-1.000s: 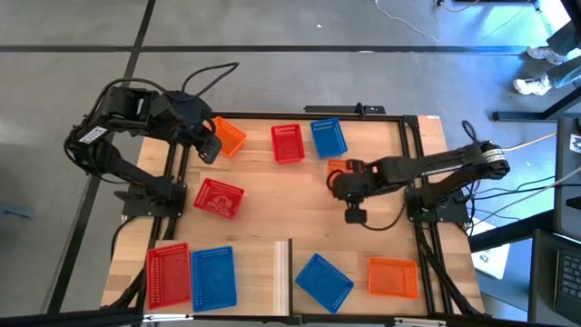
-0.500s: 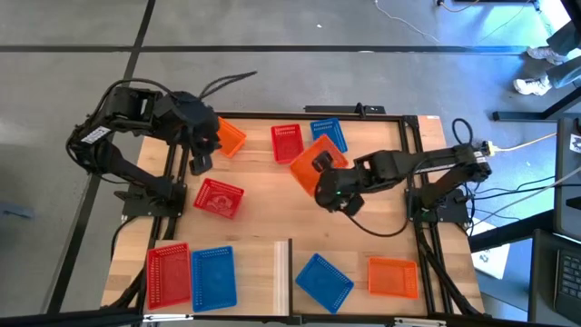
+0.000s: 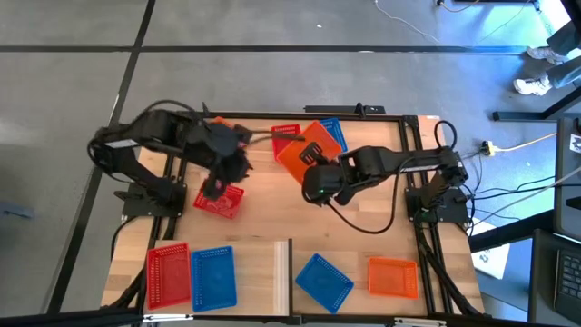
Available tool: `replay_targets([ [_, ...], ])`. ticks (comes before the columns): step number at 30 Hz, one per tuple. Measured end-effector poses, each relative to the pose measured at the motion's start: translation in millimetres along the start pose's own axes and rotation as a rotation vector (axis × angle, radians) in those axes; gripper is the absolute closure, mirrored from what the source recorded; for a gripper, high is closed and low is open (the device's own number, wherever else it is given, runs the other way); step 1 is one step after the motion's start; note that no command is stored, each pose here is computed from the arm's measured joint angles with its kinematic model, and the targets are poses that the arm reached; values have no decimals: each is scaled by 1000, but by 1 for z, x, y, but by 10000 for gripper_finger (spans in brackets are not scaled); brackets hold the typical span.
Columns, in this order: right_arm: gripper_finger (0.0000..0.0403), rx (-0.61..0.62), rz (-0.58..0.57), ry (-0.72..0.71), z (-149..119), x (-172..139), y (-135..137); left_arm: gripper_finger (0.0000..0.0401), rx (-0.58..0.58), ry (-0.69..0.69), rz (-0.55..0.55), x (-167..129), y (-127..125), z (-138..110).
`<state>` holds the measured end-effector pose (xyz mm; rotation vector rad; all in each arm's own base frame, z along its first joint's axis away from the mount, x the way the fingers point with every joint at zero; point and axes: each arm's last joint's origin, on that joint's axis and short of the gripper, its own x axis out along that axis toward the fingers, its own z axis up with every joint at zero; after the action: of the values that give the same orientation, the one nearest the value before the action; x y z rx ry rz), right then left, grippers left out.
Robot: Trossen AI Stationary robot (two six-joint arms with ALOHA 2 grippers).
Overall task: Stack baskets on shelf by color
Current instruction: Put the middle orange bin on the shelf
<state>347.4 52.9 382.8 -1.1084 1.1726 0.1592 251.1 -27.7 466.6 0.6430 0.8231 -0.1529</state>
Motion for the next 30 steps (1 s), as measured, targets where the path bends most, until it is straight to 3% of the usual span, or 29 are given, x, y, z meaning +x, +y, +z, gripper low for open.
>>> replay_targets([
  [4,403,18,4,-46,-2,-11,-6,317,205,57,69,15,-9,13],
  [12,403,44,27,-47,-1,-10,-5,317,398,-11,137,35,-12,37],
  [22,403,47,52,-36,0,-7,-2,317,391,52,229,45,0,36],
  [30,403,47,51,-36,0,-7,-2,317,298,22,175,49,13,28],
])
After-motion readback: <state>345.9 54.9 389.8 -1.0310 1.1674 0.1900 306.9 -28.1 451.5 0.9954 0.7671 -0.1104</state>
